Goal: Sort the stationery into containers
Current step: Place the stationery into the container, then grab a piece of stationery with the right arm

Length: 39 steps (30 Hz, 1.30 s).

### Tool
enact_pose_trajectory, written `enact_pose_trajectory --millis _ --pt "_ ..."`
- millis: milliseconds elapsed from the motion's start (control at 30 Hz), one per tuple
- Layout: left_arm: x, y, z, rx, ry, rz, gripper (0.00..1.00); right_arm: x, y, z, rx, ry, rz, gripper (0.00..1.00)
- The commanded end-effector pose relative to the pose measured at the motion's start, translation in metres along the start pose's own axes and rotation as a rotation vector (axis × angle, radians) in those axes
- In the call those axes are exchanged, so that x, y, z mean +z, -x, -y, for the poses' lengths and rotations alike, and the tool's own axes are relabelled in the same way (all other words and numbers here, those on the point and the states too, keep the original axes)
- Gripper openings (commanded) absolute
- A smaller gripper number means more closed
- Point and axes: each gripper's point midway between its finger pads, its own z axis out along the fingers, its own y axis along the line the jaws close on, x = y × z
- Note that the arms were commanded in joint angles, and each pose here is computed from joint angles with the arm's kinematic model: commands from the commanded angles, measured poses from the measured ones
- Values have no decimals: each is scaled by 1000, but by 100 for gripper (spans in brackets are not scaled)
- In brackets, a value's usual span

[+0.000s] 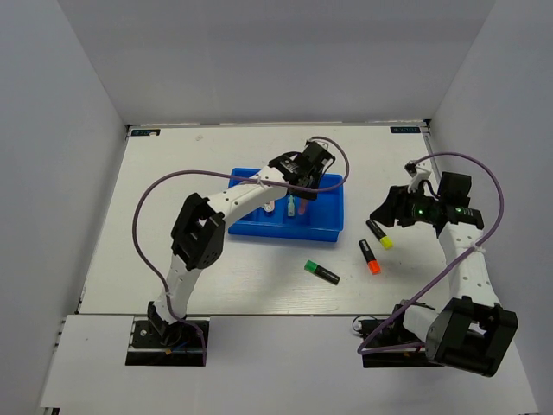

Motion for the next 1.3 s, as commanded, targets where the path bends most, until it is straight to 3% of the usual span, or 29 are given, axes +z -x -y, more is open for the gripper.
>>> enact_pose_trajectory --millis 0,67,100,233,367,433,500,533,567,600,633,667,733,800,833,867,933,1000,1267 --pt "-11 30 -6 29 -14 69 14 -4 0 -1 -22 12 21 67" --pt "-4 27 -11 26 -2 58 30 -4 -2 2 -10 10 19 81" --pt "-2 26 -12 27 -1 55 48 -3 -2 2 -14 14 15 84" --pt "-1 28 -17 27 10 52 68 -3 -3 10 -28 -4 -2 88" --pt "-9 37 -23 16 10 70 70 -2 -15 15 -102 19 -91 81" --pt "-20 39 -24 17 5 76 60 0 -23 29 -194 -9 -143 72" --pt "-41 41 -14 30 -23 100 16 -1 -30 46 -228 -73 -204 64" --pt "-52 34 -15 43 -25 94 2 2 -34 55 -266 -76 -238 63" --pt "-61 27 -13 47 -35 83 0 1 -34 60 -277 -94 -248 63" --pt "-96 28 2 57 -82 116 0 5 -40 72 -273 -119 -286 63" --pt "-98 10 3 69 -80 83 0 7 -41 76 -285 -122 -291 63" --pt "-98 -12 1 70 -68 42 11 10 -41 78 -291 -125 -300 63" --pt "-132 -44 16 103 -125 37 44 19 -47 87 -279 -132 -335 64" --pt "-146 -89 7 141 -111 8 65 27 -49 96 -296 -162 -370 66" --pt "-152 -100 13 166 -115 18 70 32 -52 100 -294 -159 -384 66" --pt "-154 -130 6 176 -106 -19 72 36 -56 105 -298 -169 -412 66" --pt "-174 -142 7 191 -134 9 75 44 -61 108 -297 -167 -431 66" --pt "-169 -167 -7 199 -94 -14 77 51 -65 110 -321 -173 -445 66" --pt "-173 -207 -12 253 -147 0 77 67 -89 130 -442 -270 -554 66"
